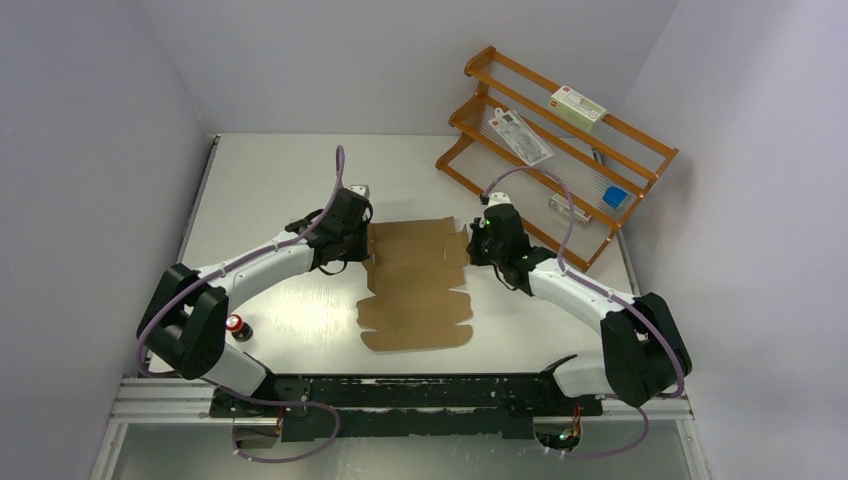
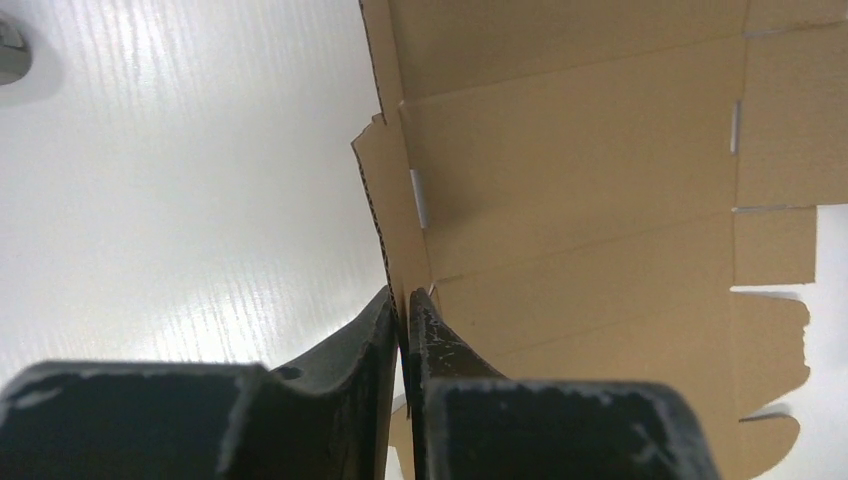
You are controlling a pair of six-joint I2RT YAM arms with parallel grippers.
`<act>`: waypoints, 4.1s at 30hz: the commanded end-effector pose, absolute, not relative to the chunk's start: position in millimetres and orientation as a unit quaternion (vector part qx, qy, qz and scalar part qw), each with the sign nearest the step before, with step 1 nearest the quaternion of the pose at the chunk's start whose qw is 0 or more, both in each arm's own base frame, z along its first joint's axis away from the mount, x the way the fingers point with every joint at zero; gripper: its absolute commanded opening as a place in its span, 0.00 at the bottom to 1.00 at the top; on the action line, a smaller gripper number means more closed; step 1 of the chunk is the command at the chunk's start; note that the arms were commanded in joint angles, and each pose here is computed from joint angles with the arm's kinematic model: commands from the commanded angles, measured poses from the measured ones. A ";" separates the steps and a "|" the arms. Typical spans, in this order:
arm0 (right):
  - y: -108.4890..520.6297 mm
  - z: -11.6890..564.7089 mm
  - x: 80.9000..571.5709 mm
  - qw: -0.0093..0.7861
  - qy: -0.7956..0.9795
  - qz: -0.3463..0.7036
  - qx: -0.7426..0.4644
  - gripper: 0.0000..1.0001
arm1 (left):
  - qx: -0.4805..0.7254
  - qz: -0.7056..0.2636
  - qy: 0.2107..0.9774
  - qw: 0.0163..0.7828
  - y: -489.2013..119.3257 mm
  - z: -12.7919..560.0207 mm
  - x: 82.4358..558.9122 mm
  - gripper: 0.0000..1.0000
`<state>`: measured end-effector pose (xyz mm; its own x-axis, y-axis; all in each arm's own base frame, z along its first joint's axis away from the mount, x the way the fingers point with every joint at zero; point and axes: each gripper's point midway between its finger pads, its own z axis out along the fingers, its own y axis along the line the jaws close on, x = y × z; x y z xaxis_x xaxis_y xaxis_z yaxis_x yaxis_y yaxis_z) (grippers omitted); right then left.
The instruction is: Fold the paper box
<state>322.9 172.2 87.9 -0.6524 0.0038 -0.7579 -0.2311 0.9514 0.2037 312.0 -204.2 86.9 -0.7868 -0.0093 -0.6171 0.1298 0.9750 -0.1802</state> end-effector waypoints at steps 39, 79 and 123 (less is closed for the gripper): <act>275.9 118.2 379.5 0.331 0.809 0.270 -0.404 0.90 | 0.068 -0.202 0.935 0.284 -122.7 113.1 329.4 0.83; 311.6 46.8 382.1 0.168 0.747 0.364 -0.531 0.14 | 0.043 -0.240 0.927 0.283 -114.7 111.2 328.2 0.93; 271.5 187.4 375.9 0.521 0.582 -0.048 -0.622 0.00 | 0.006 -0.298 0.856 0.423 -103.9 184.1 384.0 0.92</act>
<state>364.7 263.2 158.8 0.1838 -0.7811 -0.5968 -0.7999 0.2341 -0.5527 368.4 -103.3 166.3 -0.7110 -0.2633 -0.6520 0.1912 0.8200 -0.5396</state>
